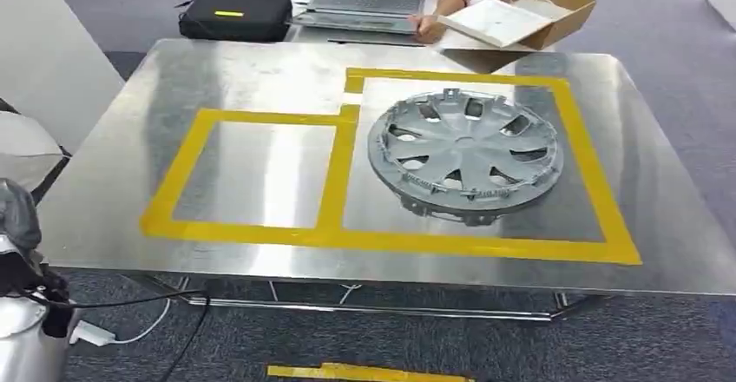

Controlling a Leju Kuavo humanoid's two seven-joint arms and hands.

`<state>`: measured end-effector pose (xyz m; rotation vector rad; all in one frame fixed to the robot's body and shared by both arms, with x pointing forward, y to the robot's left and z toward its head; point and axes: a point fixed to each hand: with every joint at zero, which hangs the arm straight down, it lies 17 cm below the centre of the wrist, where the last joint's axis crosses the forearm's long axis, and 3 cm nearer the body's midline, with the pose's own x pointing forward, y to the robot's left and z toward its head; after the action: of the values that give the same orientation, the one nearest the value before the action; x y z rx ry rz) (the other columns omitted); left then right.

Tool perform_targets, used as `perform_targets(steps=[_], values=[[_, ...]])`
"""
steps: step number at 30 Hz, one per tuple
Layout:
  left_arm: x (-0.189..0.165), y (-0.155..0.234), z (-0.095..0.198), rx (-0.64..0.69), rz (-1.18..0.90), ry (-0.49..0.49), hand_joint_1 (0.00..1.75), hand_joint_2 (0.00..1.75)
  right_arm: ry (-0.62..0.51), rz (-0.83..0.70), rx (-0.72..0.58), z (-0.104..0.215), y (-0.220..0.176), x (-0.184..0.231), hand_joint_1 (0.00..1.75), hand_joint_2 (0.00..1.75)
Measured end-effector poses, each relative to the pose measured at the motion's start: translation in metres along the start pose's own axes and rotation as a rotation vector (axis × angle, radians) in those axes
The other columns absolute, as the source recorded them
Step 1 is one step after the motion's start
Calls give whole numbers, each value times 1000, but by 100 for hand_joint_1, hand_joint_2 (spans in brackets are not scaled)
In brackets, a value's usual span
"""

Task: Take the parts from the cabinet and place them on the table.

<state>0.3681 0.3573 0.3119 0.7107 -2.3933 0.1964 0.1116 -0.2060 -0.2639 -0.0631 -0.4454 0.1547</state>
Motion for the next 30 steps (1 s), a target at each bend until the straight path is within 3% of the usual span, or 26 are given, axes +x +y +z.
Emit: perform_targets(steps=[6, 16, 30], values=[[-5, 0, 1, 6, 5, 20, 175, 175, 9, 0, 1, 1, 0, -6, 0, 175], [-44, 7, -3, 114, 135, 199, 175, 175, 9, 0, -10, 0, -1, -1, 0, 175], [-53, 0, -5, 109, 111, 211, 175, 175, 5, 0, -7, 0, 0, 1, 0, 175]])
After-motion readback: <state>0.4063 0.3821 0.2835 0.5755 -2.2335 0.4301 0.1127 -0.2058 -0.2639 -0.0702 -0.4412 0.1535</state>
